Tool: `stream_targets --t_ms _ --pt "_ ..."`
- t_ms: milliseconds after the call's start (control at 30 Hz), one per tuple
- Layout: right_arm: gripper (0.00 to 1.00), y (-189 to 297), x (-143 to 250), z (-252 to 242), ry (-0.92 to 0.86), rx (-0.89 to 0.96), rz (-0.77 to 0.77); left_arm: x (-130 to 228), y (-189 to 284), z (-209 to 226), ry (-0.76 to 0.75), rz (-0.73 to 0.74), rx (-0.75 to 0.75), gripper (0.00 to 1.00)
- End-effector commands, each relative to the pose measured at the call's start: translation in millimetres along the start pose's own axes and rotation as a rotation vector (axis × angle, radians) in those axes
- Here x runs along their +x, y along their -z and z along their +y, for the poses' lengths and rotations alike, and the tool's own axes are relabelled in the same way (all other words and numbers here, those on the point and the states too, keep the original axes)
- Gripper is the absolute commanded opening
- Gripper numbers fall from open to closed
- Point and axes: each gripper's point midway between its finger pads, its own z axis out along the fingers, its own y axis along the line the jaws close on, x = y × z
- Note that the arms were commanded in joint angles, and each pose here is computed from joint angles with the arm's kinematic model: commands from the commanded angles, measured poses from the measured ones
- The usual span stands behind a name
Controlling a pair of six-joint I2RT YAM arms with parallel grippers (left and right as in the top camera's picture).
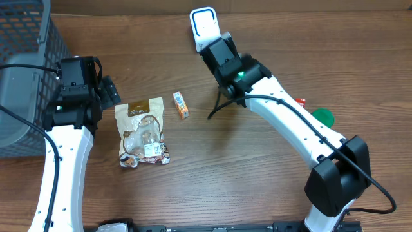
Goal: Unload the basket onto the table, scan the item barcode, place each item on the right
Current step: 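Carry the teal pack right and lower it beside the red stick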
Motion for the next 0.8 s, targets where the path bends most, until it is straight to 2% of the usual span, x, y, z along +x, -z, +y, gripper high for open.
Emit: stream_targets --t_ms 0,100,267,333,433,500,533,567,667,700,767 --pt "0.04 -6 40 16 -0.192 -0.186 0.169 -5 2 2 0.002 -0.015 -0.013 1.00" --pt "0.04 -20 73 19 -0.201 -0.210 0.279 -5 2 2 0.002 -0.015 -0.013 1.00" --pt "0.05 -49 103 10 -0.232 -0.184 0.342 -5 2 2 0.002 -0.015 -0.013 1.00" --pt "0.38 -58 111 6 -0.249 -0.176 0.353 -5 2 2 0.002 -0.015 -0.013 1.00" --pt "0.54 -65 112 -1 -0.278 -0.170 0.346 -5 2 2 0.002 -0.015 -0.013 1.00" --pt "0.58 -68 108 -4 -0.300 -0.169 0.331 -5 2 2 0.002 -0.015 -0.013 1.00" --pt "0.66 -69 105 -3 -0.312 -0.174 0.320 -5 2 2 0.002 -0.015 -0.013 1.00" --pt "0.69 -69 100 0 -0.343 -0.192 0.307 -5 2 2 0.002 -0.015 -0.013 1.00" --pt "0.68 -64 83 28 -0.401 -0.355 0.277 -5 2 2 0.002 -0.015 -0.013 1.00" --pt "0.66 -59 74 41 -0.423 -0.436 0.262 -5 2 2 0.002 -0.015 -0.013 1.00" --pt "0.57 -57 64 48 -0.468 -0.472 0.239 -5 2 2 0.002 -0.015 -0.013 1.00"
